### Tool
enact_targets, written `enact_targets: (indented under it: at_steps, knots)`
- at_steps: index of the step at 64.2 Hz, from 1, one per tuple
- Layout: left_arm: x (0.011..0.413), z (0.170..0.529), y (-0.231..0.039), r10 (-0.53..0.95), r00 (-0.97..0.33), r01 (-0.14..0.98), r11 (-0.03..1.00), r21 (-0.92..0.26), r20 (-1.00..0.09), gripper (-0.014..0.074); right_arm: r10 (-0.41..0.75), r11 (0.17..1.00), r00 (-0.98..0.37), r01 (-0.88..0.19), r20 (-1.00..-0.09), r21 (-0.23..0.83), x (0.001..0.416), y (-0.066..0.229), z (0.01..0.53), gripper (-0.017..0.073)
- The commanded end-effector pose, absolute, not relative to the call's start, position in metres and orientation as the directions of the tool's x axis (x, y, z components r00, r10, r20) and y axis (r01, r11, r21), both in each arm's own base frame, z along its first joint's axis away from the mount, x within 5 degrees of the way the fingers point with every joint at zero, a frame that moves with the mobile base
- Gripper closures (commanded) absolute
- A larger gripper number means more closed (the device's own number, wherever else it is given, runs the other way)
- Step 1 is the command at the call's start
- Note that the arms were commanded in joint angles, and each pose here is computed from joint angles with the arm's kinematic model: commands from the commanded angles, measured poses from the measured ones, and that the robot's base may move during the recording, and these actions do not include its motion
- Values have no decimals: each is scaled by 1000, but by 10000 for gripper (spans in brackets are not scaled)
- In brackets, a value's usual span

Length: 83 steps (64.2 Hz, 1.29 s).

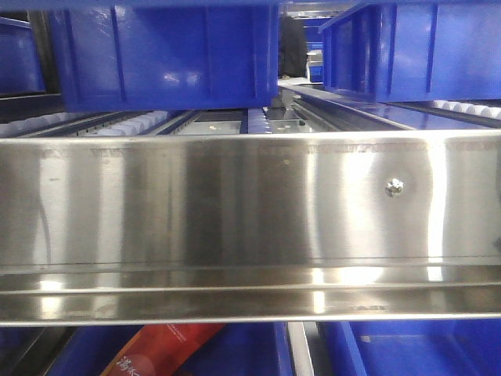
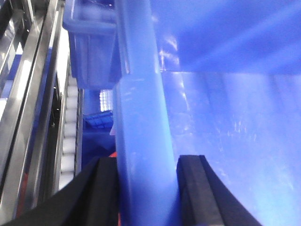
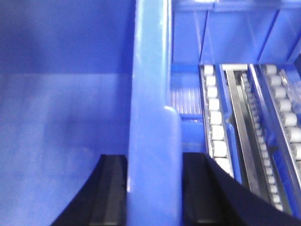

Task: Move blue bin to conveyor side
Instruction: 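Lift the blue bin with both grippers off the roller shelf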

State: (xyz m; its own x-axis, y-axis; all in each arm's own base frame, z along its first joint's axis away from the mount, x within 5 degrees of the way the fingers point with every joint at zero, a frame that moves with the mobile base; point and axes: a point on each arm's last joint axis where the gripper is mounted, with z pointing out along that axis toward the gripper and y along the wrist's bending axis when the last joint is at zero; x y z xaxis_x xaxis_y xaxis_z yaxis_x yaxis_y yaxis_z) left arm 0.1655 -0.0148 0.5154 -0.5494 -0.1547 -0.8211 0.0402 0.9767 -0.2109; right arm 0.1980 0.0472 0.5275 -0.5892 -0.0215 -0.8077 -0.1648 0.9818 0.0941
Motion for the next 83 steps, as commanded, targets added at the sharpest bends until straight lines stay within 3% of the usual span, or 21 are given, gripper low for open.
enact_targets:
  at_steps: [1,27,83]
  knots:
    - [147,532,-14,-143,-435,62,980,-188,-889,614,-1,987,-464,-143,-886,74,181,39,545,639]
    - [126,529,-13,-143,-417,64,981,-186,-898,614,5,987,-479,-137,-878,80,138,28,525,639]
    - [116,527,-13,-136,-445,63,981,-183,-885,614,7,987,-471,-139,-882,81,139,29,526,639]
